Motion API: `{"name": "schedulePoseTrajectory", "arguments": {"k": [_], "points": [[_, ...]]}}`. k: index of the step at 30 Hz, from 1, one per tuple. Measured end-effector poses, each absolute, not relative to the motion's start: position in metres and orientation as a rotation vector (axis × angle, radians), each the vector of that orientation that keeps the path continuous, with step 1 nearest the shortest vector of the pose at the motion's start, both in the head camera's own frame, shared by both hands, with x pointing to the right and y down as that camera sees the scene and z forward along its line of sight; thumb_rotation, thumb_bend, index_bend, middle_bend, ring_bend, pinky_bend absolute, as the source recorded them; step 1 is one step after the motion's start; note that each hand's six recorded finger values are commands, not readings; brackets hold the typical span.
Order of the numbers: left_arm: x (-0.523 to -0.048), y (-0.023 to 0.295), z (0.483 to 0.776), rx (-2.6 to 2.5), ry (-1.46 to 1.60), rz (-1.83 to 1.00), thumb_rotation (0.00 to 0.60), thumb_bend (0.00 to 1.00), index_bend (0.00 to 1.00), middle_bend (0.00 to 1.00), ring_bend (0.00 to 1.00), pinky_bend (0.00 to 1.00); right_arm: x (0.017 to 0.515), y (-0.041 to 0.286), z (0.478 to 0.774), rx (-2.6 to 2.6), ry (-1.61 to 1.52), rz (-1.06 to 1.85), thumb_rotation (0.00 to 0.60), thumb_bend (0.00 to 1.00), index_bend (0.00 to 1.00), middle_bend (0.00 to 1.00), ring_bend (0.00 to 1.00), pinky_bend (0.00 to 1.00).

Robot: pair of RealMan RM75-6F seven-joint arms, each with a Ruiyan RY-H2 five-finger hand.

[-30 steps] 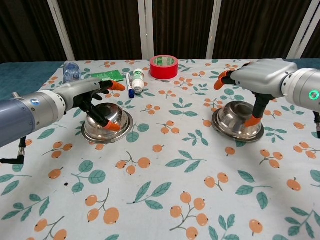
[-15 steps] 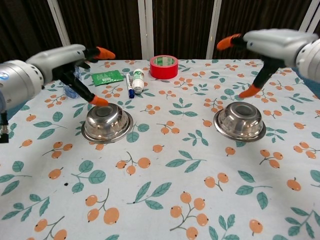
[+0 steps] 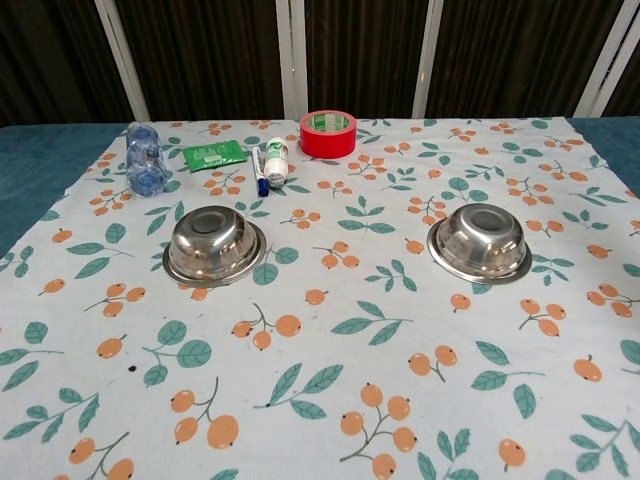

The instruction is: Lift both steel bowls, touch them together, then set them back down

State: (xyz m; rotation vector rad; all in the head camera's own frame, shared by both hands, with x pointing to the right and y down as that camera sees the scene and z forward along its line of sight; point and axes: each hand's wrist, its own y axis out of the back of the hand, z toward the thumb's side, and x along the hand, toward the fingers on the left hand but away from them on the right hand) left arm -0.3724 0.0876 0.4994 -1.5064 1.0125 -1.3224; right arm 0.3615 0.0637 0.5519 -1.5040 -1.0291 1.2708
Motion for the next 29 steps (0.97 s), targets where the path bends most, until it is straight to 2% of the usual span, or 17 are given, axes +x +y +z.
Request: {"name": "schedulePoseTrajectory", "arguments": {"k": [4,10,18,24,29], "points": [[-0.398,0.105,0.479,-1.450,1.004,-1.337,0.600,0.00,0.13,0.00,0.00,0.04,0.367,0.093,0.543,-1.558,-1.017,1.283,0.600,0.00,0.12,0.00,0.14,0.06],[-0.424,0.147,0.469,-1.528,1.022,-1.378,0.600,0.00,0.13,0.00,0.00,0.04,0.370,0.148,0.518,-1.602,-0.999,1.208,0.600,0.00,0.12,0.00,0.14,0.06],[-0.469,0.218,0.455,-1.582,1.073,-1.437,0.600,0.00,0.13,0.00,0.00,0.04,0.373,0.240,0.507,-1.658,-0.914,1.149,0.600,0.00,0.13,0.00,0.14,0.06],[-0.483,0.245,0.463,-1.570,1.102,-1.421,0.600,0.00,0.17,0.00,0.00,0.04,0.378,0.259,0.510,-1.606,-0.906,1.157,0.600,0.00,0.13,0.00,0.14,0.06],[-0.483,0.260,0.483,-1.582,1.097,-1.461,0.600,0.00,0.23,0.00,0.00,0.04,0.383,0.267,0.508,-1.554,-0.896,1.188,0.600,0.00,0.13,0.00,0.14,0.05]]}}
